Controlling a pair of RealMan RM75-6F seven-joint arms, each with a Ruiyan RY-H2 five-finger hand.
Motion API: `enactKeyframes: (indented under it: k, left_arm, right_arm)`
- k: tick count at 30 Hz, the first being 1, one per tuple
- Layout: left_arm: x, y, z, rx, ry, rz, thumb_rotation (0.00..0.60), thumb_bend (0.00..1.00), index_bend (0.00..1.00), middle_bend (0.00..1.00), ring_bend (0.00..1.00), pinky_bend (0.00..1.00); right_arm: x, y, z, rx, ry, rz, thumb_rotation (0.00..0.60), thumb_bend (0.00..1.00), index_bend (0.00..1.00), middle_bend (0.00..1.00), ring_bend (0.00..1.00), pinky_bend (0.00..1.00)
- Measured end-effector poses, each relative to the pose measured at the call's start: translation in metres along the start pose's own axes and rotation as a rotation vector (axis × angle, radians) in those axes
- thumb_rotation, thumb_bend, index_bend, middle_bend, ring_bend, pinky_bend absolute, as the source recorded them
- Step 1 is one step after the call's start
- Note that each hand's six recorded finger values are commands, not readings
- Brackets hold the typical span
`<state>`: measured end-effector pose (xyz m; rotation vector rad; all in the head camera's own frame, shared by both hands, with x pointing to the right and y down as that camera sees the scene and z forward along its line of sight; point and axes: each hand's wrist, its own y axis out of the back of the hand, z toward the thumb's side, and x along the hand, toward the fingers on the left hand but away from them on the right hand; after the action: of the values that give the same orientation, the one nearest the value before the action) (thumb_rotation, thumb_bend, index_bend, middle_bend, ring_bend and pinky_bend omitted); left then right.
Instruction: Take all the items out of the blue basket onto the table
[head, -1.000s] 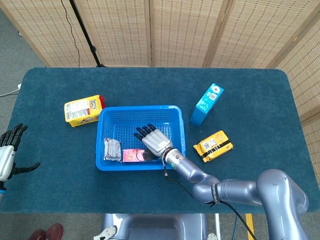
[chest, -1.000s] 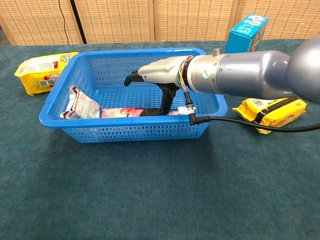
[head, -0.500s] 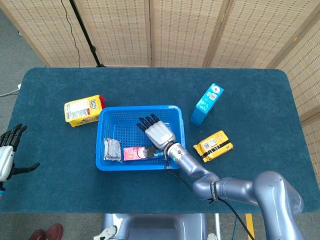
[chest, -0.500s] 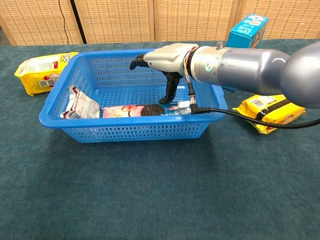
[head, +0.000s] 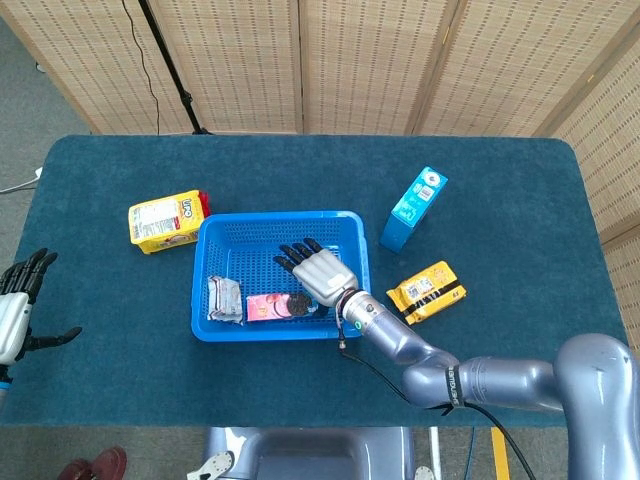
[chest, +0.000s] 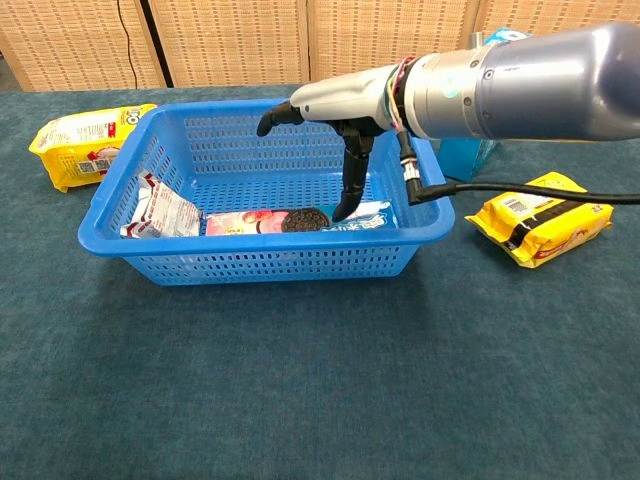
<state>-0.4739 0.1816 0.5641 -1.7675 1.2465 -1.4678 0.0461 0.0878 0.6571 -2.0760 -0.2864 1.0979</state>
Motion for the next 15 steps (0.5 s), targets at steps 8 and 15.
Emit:
enactKeyframes:
  k: [8, 15]
  left_arm:
    - [0.0, 0.001, -0.002, -0.004, 0.003, 0.0, 0.6, 0.01, 0.0, 0.0, 0.0, 0.0]
    - [0.002, 0.001, -0.003, -0.007, 0.007, -0.004, 0.6, 0.01, 0.0, 0.0, 0.0, 0.0]
  right_arm:
    - [-0.012, -0.024, 0.003, 0.033, -0.029, 0.074, 0.6, 0.0, 0.0, 0.0, 0.0, 0.0]
    - [-0.02, -0.037, 0.001, 0.051, -0.047, 0.096, 0.6, 0.0, 0.0, 0.0, 0.0, 0.03]
